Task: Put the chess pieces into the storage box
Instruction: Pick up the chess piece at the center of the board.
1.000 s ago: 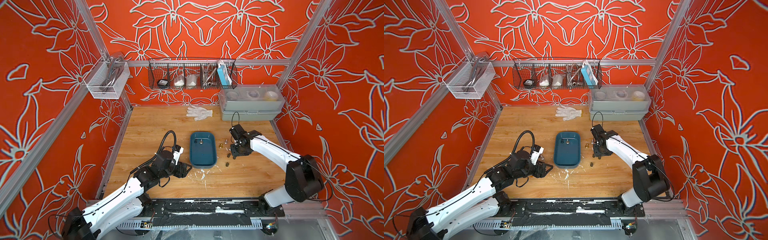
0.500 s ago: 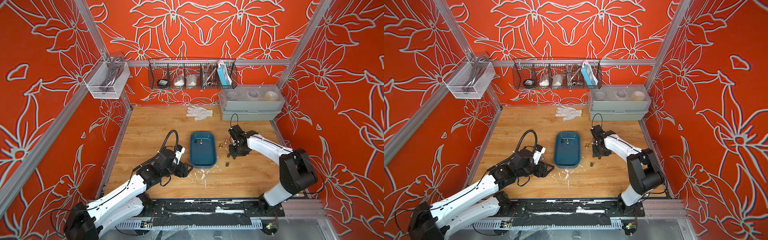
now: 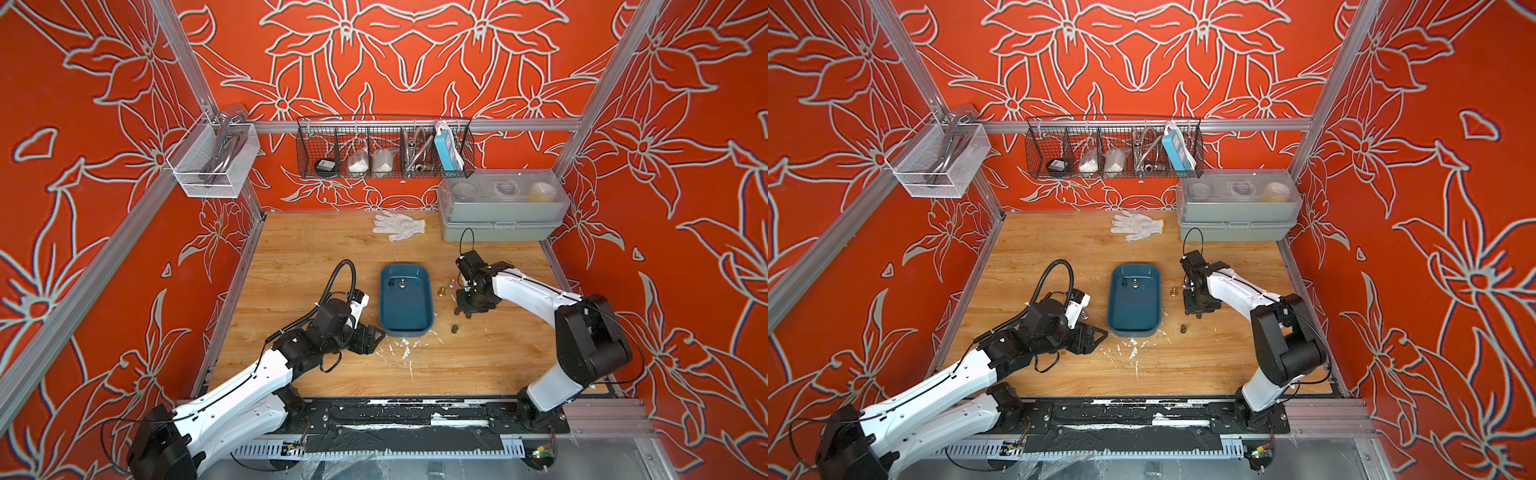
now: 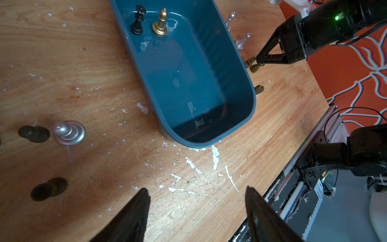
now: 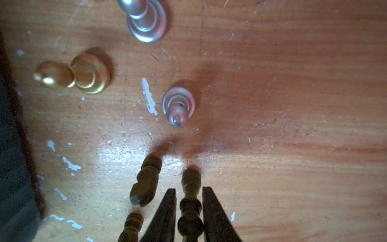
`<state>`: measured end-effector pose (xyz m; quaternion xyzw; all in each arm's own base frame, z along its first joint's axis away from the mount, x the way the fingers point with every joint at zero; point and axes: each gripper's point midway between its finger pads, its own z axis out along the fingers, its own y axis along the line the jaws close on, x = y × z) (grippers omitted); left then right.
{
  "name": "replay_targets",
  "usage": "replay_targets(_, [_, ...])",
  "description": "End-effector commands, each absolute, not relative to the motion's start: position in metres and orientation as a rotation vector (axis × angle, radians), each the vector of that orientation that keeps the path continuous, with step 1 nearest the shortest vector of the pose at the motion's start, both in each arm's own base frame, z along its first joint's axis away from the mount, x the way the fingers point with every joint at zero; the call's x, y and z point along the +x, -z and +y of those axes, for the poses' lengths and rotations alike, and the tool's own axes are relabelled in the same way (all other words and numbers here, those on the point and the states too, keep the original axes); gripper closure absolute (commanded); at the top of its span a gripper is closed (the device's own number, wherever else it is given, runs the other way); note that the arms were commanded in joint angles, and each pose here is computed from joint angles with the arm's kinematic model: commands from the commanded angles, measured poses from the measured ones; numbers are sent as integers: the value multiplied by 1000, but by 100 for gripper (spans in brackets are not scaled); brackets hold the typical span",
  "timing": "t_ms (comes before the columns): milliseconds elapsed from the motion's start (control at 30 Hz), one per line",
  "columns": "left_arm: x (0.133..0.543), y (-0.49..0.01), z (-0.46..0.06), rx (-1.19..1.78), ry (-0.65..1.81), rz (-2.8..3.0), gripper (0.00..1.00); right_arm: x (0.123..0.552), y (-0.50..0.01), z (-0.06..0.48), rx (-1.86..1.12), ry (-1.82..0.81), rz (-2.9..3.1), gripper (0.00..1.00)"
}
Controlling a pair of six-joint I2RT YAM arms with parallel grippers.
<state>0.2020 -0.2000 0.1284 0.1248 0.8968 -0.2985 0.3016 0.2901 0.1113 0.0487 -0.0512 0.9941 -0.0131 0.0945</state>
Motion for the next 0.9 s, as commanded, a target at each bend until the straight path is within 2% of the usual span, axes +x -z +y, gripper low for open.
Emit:
replay_targets(0, [204, -139, -202, 349, 792, 2345, 28, 287, -40, 108, -164, 64, 2971, 74])
replay_targets(333, [203, -142, -204, 357, 811, 2339, 28, 288, -40, 107, -169, 71, 2958, 80])
replay_targets(633, [197, -167, -225, 450, 967, 2215, 24, 287, -51, 105, -171, 65, 2929, 82])
replay_targets(867, [192, -197, -234, 506, 1057, 2043, 14, 286, -79, 104, -171, 49, 2882, 84])
